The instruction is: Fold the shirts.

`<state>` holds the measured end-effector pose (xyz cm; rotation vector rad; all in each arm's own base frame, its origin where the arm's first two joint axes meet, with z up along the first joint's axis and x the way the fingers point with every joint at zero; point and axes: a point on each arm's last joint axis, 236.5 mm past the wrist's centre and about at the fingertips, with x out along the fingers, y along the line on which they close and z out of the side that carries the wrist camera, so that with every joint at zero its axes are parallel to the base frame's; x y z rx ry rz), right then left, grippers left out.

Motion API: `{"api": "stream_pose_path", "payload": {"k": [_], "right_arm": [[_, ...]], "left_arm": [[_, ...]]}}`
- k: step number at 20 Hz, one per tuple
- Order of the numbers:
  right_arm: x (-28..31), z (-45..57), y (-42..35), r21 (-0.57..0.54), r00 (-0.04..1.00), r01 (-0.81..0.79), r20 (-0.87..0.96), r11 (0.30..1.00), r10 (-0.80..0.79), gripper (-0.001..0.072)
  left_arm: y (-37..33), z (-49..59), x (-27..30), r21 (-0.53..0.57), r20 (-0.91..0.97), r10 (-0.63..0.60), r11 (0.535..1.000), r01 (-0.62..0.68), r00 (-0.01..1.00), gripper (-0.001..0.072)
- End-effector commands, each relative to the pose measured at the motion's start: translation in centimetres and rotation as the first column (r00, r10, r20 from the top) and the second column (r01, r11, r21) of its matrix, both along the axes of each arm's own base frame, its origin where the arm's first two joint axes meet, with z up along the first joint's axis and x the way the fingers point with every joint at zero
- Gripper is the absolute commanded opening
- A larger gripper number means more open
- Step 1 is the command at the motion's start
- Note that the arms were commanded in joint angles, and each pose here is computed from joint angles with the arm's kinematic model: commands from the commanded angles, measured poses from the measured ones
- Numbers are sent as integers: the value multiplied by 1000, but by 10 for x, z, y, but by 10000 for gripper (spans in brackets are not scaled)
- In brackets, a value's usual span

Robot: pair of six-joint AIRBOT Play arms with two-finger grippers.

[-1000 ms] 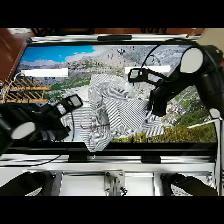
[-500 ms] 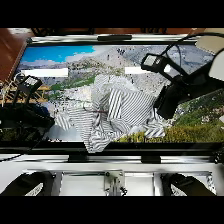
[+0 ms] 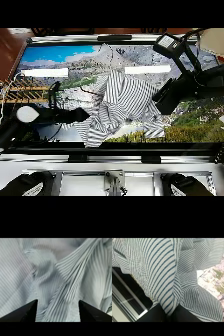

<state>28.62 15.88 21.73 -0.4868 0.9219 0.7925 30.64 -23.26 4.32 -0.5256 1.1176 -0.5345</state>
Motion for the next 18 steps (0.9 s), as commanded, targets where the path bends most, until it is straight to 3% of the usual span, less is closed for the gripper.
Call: {"api": "stream_pose_path", "payload": {"k": [1,5,6,7,8,12,18], "right_arm": [[0,7,10,60,1000,15,0,998,-15,85],[0,7,10,63,1000,23,-5,998,-23,86],[0,7,10,64,1000,27,-7,998,-27,86],[0,6,10,65,999,32,-10,997,-32,86],[0,6,9,63,999,35,-10,997,-35,86],[2,5,5,49,999,47,-6,998,-47,86],[-8,11,24,120,999,-6,-31,993,10,86]], "left_arm": [[-34,-9,27,-170,-35,85,981,-90,996,605],[-44,-21,30,-208,-99,99,971,-118,990,593],[-44,-20,30,-214,-102,103,969,-123,989,480],[-42,-18,31,-217,-99,106,968,-126,989,123],[-40,-15,33,-219,-92,114,967,-132,989,70],[-3,14,56,-242,-4,193,952,-188,981,54],[105,50,96,-296,35,445,860,-416,895,54]]}}
